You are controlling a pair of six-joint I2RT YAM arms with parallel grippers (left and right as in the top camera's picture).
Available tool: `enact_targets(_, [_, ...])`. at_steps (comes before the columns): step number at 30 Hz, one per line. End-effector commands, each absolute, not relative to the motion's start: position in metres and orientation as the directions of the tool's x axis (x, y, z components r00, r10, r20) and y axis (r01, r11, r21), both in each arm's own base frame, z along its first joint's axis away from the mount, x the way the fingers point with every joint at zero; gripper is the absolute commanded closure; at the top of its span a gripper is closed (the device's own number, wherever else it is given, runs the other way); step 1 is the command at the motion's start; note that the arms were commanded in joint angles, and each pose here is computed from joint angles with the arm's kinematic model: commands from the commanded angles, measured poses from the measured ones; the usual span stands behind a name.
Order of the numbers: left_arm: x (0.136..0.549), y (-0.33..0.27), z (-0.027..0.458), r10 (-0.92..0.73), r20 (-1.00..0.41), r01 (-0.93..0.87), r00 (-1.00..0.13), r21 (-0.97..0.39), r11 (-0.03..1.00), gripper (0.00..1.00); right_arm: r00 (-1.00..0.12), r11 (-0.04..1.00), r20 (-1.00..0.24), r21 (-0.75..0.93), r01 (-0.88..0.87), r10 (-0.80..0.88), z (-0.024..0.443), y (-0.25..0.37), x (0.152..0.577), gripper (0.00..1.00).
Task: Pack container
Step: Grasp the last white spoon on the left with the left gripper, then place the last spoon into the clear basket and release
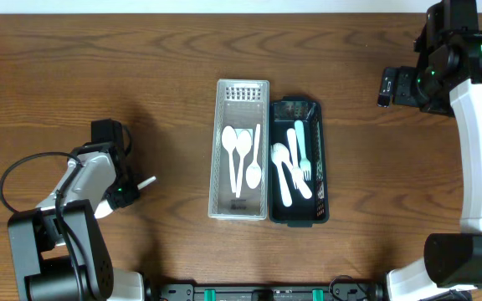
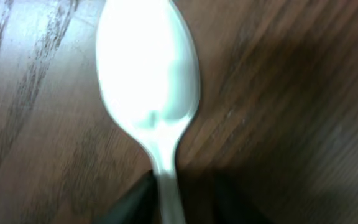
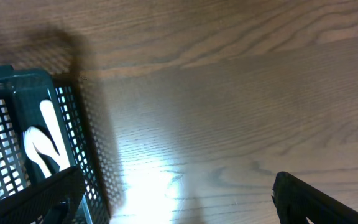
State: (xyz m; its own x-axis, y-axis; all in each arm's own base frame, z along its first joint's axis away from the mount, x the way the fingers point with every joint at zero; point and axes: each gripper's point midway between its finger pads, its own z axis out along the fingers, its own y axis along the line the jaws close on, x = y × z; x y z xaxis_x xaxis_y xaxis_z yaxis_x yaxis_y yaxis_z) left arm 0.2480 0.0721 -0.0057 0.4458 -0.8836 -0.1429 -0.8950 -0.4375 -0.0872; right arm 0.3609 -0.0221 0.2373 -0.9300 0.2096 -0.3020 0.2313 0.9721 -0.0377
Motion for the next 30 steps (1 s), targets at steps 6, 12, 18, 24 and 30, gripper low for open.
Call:
enact_targets(6, [0.237, 0.071, -0.015, -0.879, -0.150, -0.892, 0.452, -0.052, -0.450, 0.87, -0.932, 0.974, -0.302, -0.041, 0.224, 0.202, 0.238, -0.024, 0.359, 0.02])
enact_targets(12, [0.238, 0.071, -0.015, -0.903, -0.151, -0.916, 0.402, -0.045, -0.400, 0.87, -0.931, 0.974, -0.305, -0.040, 0.224, 0.202, 0.239, -0.024, 0.360, 0.01])
enact_targets(18, [0.240, 0.072, -0.012, -0.944, -0.156, -0.956, 0.292, -0.037, -0.290, 0.94, -0.932, 0.974, -0.301, -0.041, 0.224, 0.202, 0.238, -0.024, 0.359, 0.01])
enact_targets(24, [0.273, 0.079, 0.017, -0.969, -0.206, -0.985, -0.136, -0.075, 0.155, 0.94, -0.932, 0.974, -0.303, -0.041, 0.224, 0.202, 0.238, -0.024, 0.359, 0.01])
enact_targets(30, [0.299, 0.079, 0.093, -0.876, -0.302, -0.896, -0.375, -0.125, 0.426, 0.94, -0.931, 0.974, -0.305, -0.040, 0.224, 0.202, 0.239, -0.024, 0.360, 0.01])
